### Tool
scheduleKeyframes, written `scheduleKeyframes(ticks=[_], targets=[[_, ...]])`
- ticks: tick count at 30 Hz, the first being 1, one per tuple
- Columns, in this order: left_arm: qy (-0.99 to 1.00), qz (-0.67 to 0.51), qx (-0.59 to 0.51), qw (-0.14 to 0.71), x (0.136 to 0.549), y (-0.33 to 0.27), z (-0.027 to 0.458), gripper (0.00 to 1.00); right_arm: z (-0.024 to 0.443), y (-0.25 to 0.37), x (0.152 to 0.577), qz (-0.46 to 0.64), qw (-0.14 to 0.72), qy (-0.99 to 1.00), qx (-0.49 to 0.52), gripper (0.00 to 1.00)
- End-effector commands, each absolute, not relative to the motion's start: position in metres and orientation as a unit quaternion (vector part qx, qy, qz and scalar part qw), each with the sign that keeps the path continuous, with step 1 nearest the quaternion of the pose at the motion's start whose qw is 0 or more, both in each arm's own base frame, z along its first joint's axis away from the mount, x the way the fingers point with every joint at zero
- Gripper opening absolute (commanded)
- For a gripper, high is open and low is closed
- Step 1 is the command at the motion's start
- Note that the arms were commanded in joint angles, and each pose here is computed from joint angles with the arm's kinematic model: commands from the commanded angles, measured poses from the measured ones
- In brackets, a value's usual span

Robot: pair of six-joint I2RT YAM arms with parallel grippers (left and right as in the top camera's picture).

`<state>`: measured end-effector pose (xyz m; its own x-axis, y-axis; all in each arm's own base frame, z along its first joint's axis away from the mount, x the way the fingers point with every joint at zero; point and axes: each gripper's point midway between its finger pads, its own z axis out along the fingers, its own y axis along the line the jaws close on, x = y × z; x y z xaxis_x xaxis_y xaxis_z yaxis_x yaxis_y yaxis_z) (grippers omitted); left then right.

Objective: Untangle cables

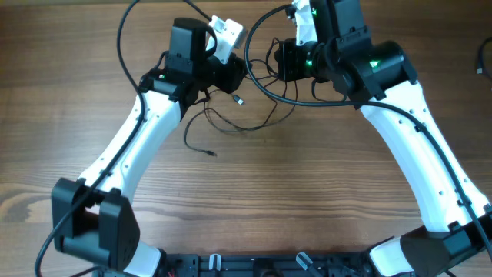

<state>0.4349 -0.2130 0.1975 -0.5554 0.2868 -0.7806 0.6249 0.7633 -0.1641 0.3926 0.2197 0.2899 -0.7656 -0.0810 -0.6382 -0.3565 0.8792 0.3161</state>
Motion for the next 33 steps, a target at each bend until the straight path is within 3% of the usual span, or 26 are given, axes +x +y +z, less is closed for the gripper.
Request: scheduleKeyframes(ticks=[1,3,7,10,16,21,28,33], targets=[[0.865,-0.232,0.275,0.349,0.436,-0.226,0.161,0.44,0.29,0.227,0.391,0.223,0.32,0.91,-0.138,0.04],[0.868,-0.237,0.28,0.335,0.434,-0.232,0.148,0.44,0.29,0.227,0.391,0.222,0.32,0.91,-0.14,0.04],[0.86,-0.241,0.293,0.341,0.433,-0.246,0.148,0.32,0.291,0.227,0.392,0.223,0.321,0.91,-0.14,0.04],[0.853,-0.243,0.295,0.354,0.436,-0.251,0.153,0.04,0.291,0.227,0.392,0.223,0.322,0.91,-0.14,0.04],[0.878,-0.18,0.252,0.365,0.451,-0.227,0.148,0.04,0.291,0.226,0.392,0.22,0.323,0.91,-0.14,0.04],[0.892,-0.111,0.208,0.387,0.466,-0.184,0.159,0.04,0.284,0.201,0.402,0.155,0.334,0.925,-0.088,0.05],[0.909,-0.037,0.111,0.401,0.472,-0.079,0.191,0.04,0.281,0.172,0.413,0.125,0.339,0.931,-0.045,0.05],[0.924,-0.013,0.056,0.378,0.464,-0.021,0.187,0.04,0.28,0.155,0.418,0.117,0.338,0.933,-0.026,0.04]])
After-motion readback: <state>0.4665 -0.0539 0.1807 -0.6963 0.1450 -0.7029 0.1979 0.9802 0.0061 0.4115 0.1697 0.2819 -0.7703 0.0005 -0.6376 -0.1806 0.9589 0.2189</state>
